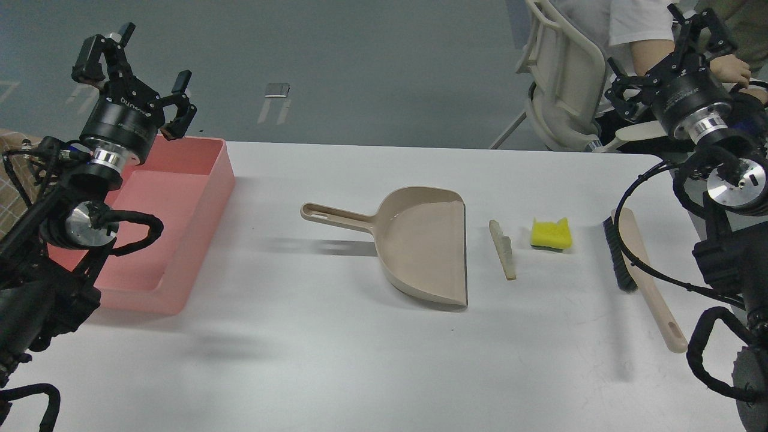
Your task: Sweep and dump garbage into bin
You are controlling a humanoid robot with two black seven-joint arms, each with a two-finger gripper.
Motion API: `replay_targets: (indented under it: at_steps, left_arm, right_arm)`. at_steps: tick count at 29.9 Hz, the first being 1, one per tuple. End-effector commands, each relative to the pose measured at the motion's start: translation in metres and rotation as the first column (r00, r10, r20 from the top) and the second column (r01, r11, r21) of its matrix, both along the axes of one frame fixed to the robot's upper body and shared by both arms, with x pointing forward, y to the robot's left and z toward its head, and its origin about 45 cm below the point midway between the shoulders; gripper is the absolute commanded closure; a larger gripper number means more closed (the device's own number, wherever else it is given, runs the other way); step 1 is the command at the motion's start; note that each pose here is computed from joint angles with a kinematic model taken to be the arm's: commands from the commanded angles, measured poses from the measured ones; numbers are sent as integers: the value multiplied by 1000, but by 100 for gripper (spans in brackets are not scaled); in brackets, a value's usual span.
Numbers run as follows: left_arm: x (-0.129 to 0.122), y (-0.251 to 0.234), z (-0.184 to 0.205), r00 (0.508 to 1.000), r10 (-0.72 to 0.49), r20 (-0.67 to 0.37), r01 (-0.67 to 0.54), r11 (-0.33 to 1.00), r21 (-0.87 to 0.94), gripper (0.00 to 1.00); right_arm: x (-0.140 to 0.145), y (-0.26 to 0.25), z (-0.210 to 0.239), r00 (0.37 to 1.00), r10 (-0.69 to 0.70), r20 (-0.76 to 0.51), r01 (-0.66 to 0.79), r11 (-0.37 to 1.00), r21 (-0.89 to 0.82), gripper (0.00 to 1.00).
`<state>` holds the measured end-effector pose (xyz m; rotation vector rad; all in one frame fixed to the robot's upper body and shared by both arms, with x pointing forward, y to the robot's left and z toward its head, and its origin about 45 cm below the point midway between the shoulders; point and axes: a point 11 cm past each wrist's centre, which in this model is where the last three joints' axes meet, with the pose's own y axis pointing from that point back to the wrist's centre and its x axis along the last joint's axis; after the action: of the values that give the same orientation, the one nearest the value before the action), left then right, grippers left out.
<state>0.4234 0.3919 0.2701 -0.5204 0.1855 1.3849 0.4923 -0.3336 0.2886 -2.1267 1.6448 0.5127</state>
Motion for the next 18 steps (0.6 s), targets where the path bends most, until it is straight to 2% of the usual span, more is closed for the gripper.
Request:
replay_targets:
  at_steps: [1,18]
  left_arm:
    - [0,0,1,1000,1,4,-1,1000,6,2]
    - [0,1,1,1000,8,0,-8,1000,-4,2]
  right_arm:
    - [-2,0,-1,1000,1,2,-1,1000,-1,0]
    - [-3,2,2,1000,7,15,-7,1000,-5,0]
